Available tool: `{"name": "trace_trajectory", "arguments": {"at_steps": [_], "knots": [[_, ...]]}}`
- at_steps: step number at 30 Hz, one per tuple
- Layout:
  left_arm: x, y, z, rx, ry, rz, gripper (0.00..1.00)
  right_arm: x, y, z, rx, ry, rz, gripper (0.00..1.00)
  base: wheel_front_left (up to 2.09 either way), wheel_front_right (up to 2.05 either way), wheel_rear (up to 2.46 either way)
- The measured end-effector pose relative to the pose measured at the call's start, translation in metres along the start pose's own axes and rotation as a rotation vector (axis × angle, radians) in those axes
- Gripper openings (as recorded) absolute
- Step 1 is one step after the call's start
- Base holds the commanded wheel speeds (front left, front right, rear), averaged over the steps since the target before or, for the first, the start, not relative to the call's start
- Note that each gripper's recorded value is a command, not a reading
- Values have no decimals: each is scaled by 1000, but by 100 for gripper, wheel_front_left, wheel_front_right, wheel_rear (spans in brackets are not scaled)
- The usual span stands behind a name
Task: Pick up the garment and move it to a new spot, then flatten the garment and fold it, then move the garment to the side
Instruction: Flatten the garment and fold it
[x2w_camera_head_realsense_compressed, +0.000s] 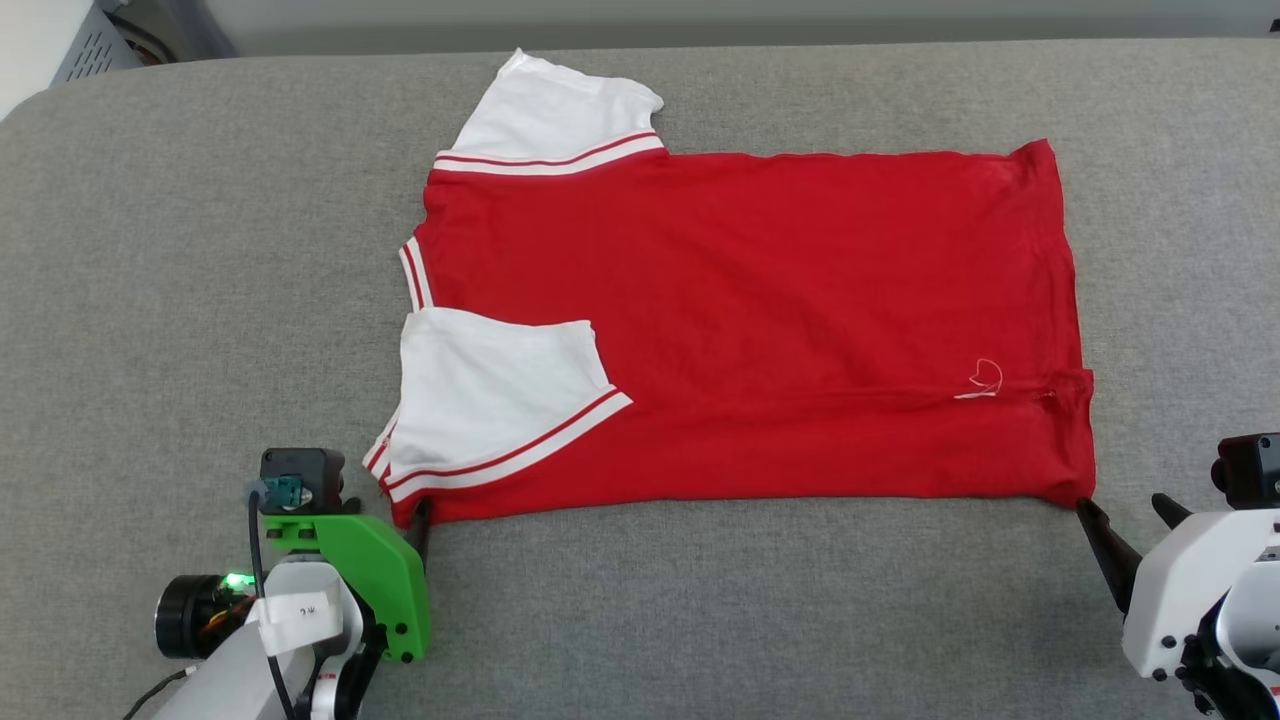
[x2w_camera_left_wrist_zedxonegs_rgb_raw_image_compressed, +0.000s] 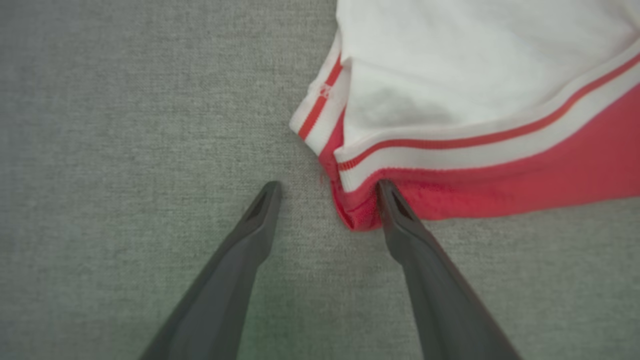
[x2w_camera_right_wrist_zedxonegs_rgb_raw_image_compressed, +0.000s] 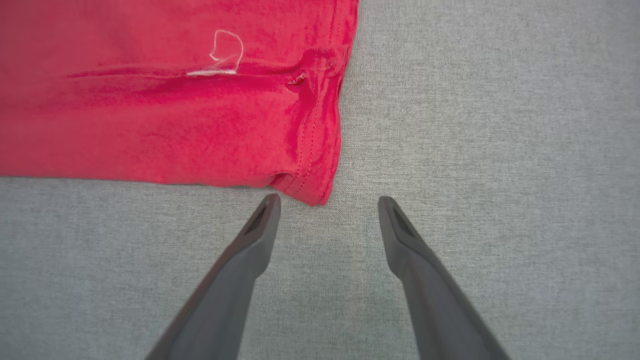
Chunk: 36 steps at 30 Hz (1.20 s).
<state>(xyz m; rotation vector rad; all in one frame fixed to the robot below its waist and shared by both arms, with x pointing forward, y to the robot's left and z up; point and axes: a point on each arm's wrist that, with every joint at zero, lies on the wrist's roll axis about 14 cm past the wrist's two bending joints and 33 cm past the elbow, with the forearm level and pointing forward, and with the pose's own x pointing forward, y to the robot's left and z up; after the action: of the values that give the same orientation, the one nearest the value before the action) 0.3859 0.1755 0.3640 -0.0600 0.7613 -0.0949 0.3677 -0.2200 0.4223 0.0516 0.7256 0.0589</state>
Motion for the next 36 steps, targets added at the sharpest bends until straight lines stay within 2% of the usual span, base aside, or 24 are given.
{"name": "trace_trajectory", "arguments": {"at_steps": [2,3,4,5,17,23,32,33,34,35,36], "knots": [[3,-1,-3,4,22,-7,100,1,-2,-2,2,5,-6,100,0,0,0],[4,-1,-4,6,35,-15,43,1,-3,-2,2,7,-9,100,0,0,0],[4,-2,-6,10,45,-22,17,0,-4,-2,1,7,-11,100,0,0,0],[4,-3,-6,12,55,-32,0,0,-5,-2,-2,6,-14,100,0,0,0],[-21,-13,7,-25,-19,-78,0,10,-2,14,-56,3,-13,100,0,0,0],[-41,-11,31,-20,-107,-71,0,26,0,2,-57,73,-21,100,0,0,0],[-44,-11,32,-16,-103,-69,0,49,12,-19,-45,176,6,100,0,0,0],[-43,-11,31,-16,-97,-69,0,50,13,-23,-48,196,9,97,0,0,0],[-43,-11,29,-15,-91,-68,0,51,13,-26,-47,213,10,52,0,0,0],[-42,-10,28,-14,-85,-67,0,52,13,-27,-46,219,10,39,0,0,0],[-41,-10,26,-14,-79,-66,0,52,13,-29,-45,224,10,0,0,0,0]]}}
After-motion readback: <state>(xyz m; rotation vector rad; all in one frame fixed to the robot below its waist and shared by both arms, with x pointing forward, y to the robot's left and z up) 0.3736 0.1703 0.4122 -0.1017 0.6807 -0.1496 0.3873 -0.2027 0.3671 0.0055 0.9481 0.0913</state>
